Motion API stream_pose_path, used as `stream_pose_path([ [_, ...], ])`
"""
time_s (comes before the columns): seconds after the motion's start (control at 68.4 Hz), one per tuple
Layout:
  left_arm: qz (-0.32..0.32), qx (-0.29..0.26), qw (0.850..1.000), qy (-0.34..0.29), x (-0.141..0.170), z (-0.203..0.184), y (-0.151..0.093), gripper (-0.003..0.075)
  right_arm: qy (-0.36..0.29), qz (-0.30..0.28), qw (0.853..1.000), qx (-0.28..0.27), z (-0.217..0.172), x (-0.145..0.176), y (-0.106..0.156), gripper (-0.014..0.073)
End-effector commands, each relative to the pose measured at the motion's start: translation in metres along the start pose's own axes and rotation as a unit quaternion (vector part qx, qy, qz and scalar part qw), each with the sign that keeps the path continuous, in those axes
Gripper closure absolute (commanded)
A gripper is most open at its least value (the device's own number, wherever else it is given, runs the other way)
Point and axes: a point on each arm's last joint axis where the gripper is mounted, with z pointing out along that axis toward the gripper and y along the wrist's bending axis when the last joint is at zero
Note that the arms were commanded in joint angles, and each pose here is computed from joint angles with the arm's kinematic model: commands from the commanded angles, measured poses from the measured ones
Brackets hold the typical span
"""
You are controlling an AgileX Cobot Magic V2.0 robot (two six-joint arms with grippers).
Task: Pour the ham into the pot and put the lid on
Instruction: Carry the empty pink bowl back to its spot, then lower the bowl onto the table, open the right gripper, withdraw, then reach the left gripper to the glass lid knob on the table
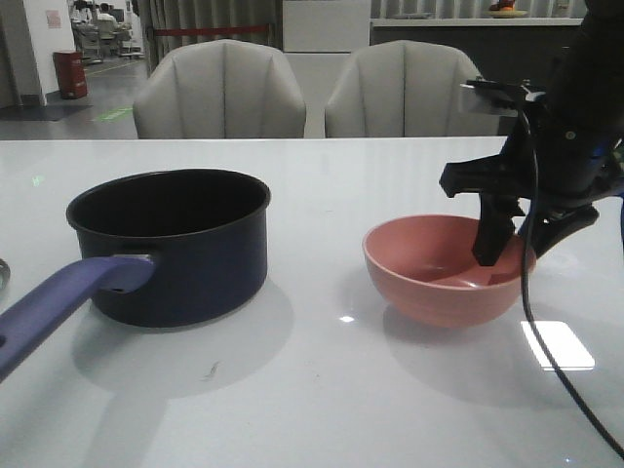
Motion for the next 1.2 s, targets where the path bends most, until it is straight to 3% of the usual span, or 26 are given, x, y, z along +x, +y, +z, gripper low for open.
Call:
stream_pose_path([
  [0.0, -0.006, 0.01, 0.999, -0.044, -0.013, -0.003, -0.002, 0.0148, -0.057, -0.005, 0.998, -0.004, -0.026, -0.015, 0.002, 0.0093],
  [0.322, -0.006, 0.01, 0.999, -0.044, -0.013, -0.003, -0.002, 0.0148, -0.156, -0.08, 0.984, 0.0, -0.101, -0.018, 0.012, 0.0075],
  [0.526, -0.006, 0.01, 0.999, -0.044, -0.013, -0.003, -0.002, 0.0148, -0.268, -0.094, 0.959, -0.009, -0.16, 0.004, 0.024, 0.0075],
  [0.731, -0.006, 0.01, 0.999, -0.046, -0.014, -0.003, -0.002, 0.0148, -0.345, -0.085, 0.934, -0.021, -0.196, 0.049, 0.022, 0.0075],
  [0.863, -0.006, 0.01, 0.999, -0.046, -0.014, -0.003, -0.002, 0.0148, -0.411, -0.082, 0.908, -0.019, -0.215, 0.084, 0.016, 0.0075],
  [0.965, -0.006, 0.01, 0.999, -0.046, -0.014, -0.003, -0.002, 0.0148, -0.44, -0.08, 0.894, -0.017, -0.216, 0.111, 0.011, 0.0075],
  [1.038, -0.006, 0.01, 0.999, -0.046, -0.014, -0.003, -0.002, 0.0148, -0.479, -0.077, 0.874, -0.016, -0.218, 0.138, 0.005, 0.0075],
  [1.053, -0.006, 0.01, 0.999, -0.046, -0.014, -0.003, -0.002, 0.0148, -0.475, -0.077, 0.876, -0.015, -0.215, 0.139, 0.005, 0.0075],
  [1.185, -0.006, 0.01, 0.998, -0.06, -0.016, -0.004, -0.002, 0.0148, -0.521, -0.074, 0.85, -0.015, -0.212, 0.18, -0.004, 0.0075],
])
